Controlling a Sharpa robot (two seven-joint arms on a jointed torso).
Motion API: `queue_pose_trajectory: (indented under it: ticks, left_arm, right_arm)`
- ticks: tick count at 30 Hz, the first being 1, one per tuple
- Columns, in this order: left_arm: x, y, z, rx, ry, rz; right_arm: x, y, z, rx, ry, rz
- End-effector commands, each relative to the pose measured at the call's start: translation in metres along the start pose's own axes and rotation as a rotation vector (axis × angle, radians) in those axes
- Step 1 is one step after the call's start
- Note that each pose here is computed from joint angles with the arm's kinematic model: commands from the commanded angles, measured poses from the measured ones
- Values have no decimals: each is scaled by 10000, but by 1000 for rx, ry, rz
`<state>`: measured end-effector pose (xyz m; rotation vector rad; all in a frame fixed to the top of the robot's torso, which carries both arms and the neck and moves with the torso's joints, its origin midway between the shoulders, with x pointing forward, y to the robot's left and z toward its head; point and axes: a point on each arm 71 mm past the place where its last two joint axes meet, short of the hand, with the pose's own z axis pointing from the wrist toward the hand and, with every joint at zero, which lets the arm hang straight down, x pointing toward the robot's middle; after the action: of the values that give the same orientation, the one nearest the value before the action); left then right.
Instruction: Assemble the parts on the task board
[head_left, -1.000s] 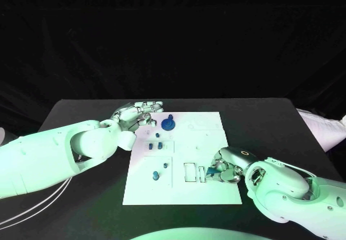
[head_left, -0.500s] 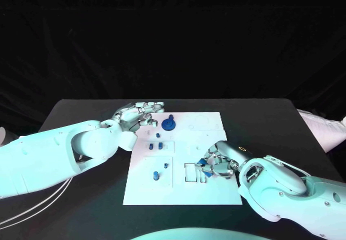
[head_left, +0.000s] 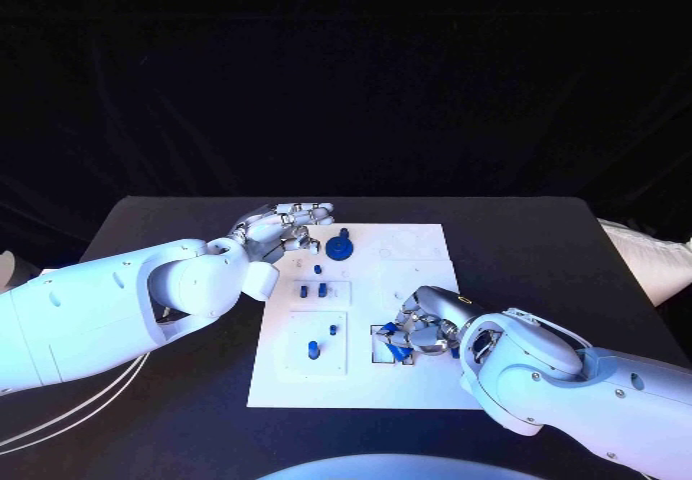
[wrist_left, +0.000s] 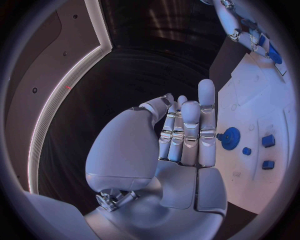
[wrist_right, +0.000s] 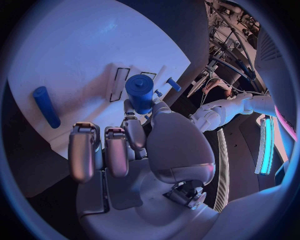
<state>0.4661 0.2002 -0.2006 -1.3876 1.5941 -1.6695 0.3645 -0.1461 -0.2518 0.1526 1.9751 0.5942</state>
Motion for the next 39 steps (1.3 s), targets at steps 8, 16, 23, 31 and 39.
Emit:
queue_pose_trajectory:
  ticks: [8,16,23,31,39]
  left_arm:
    - [39,0,2,2,27,-3]
    - [35,-1,-2,2,26,-3]
    - [34,-1,-3,1,26,-3]
    - [33,-1,-5,0,28,-3]
    - [25,-2,-8,-1,27,-3]
  right_arm:
    - [58,25,49,-1,37,-96]
    - [48,43,54,-13,16,-130]
    - [44,54,48,-20,9,-140]
    - [30,66,30,-28,-7,-137]
    - [31,94,-8,-46,-4,-139]
